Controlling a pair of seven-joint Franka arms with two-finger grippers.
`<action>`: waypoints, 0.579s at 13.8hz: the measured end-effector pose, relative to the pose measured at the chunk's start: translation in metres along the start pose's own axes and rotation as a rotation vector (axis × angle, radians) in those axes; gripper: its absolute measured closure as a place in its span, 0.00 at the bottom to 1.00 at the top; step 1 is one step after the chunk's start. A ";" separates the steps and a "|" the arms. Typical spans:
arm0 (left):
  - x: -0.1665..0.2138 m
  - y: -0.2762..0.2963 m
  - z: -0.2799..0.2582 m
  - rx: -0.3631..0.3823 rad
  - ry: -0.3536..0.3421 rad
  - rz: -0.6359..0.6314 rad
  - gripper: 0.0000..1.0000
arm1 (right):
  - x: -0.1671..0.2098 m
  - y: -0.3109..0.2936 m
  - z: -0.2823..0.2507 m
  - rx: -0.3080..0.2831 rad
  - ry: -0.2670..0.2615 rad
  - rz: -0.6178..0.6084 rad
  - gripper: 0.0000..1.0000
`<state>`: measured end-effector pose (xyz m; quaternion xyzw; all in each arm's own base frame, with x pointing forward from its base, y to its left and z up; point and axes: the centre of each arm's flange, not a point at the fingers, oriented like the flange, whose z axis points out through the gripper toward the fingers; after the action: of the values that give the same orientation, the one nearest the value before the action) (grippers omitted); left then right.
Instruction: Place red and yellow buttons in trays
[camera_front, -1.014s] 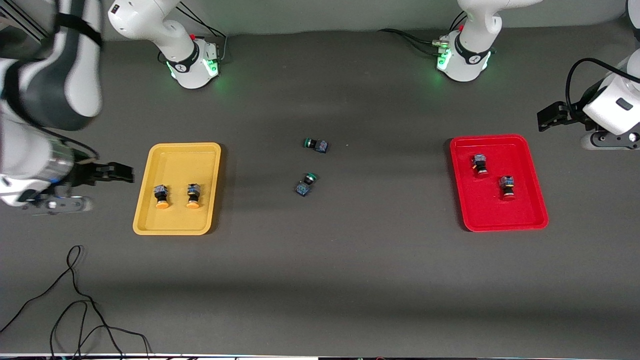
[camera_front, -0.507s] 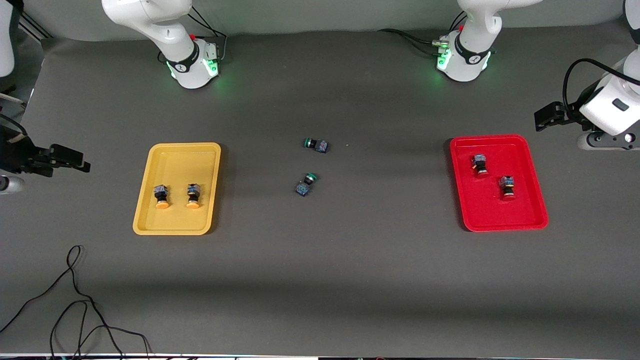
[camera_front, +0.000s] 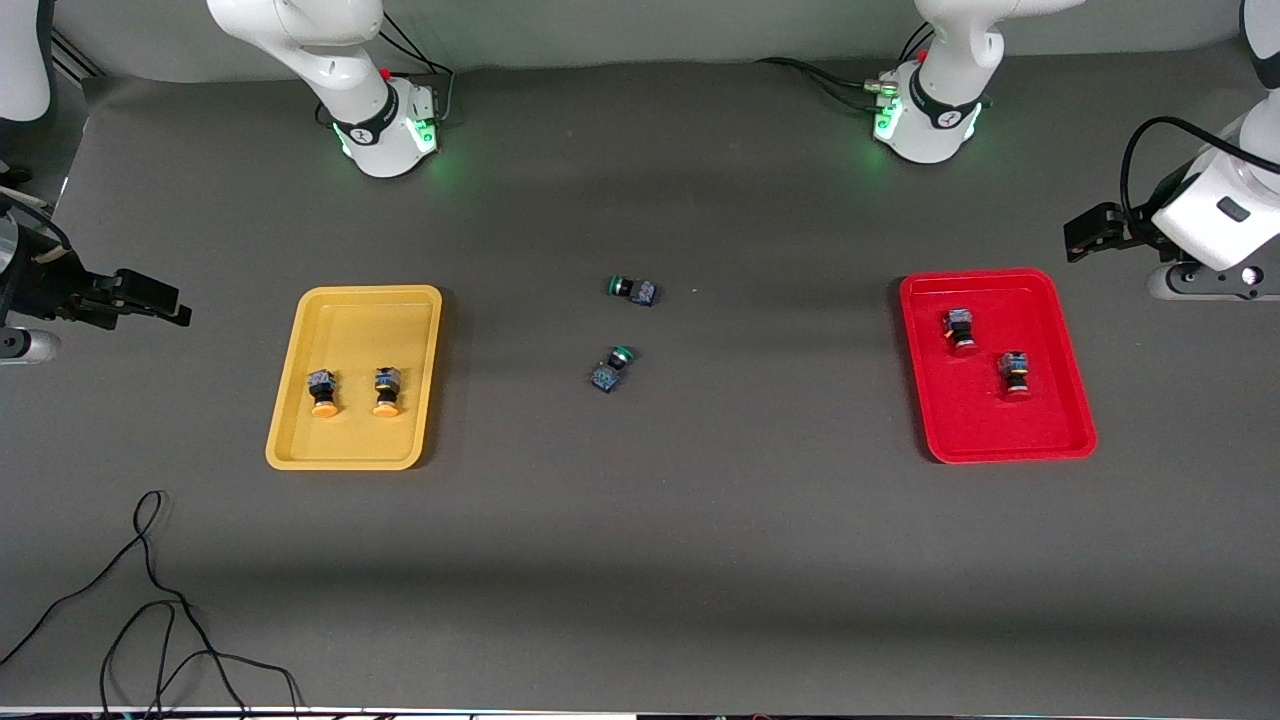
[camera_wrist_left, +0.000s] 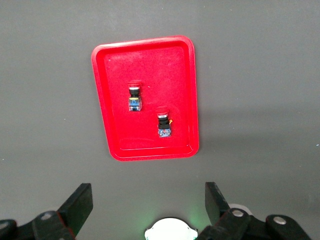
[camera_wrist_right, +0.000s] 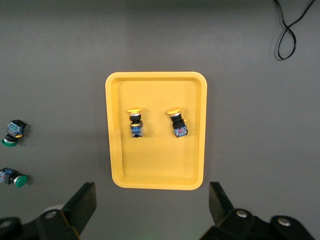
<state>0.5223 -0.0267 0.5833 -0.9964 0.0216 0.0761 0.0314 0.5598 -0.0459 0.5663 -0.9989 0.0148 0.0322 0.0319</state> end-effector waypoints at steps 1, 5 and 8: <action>0.000 0.000 0.000 0.000 -0.001 0.000 0.00 | 0.000 0.000 -0.001 -0.001 0.004 0.000 0.00; 0.002 0.000 0.003 -0.001 -0.007 0.001 0.00 | 0.002 0.002 -0.010 -0.023 0.028 -0.003 0.00; 0.004 0.000 0.005 -0.001 -0.011 0.001 0.00 | 0.002 0.003 -0.010 -0.037 0.027 -0.003 0.00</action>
<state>0.5250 -0.0265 0.5774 -0.9959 0.0218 0.0817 0.0308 0.5621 -0.0497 0.5761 -0.9996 0.0131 0.0190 0.0136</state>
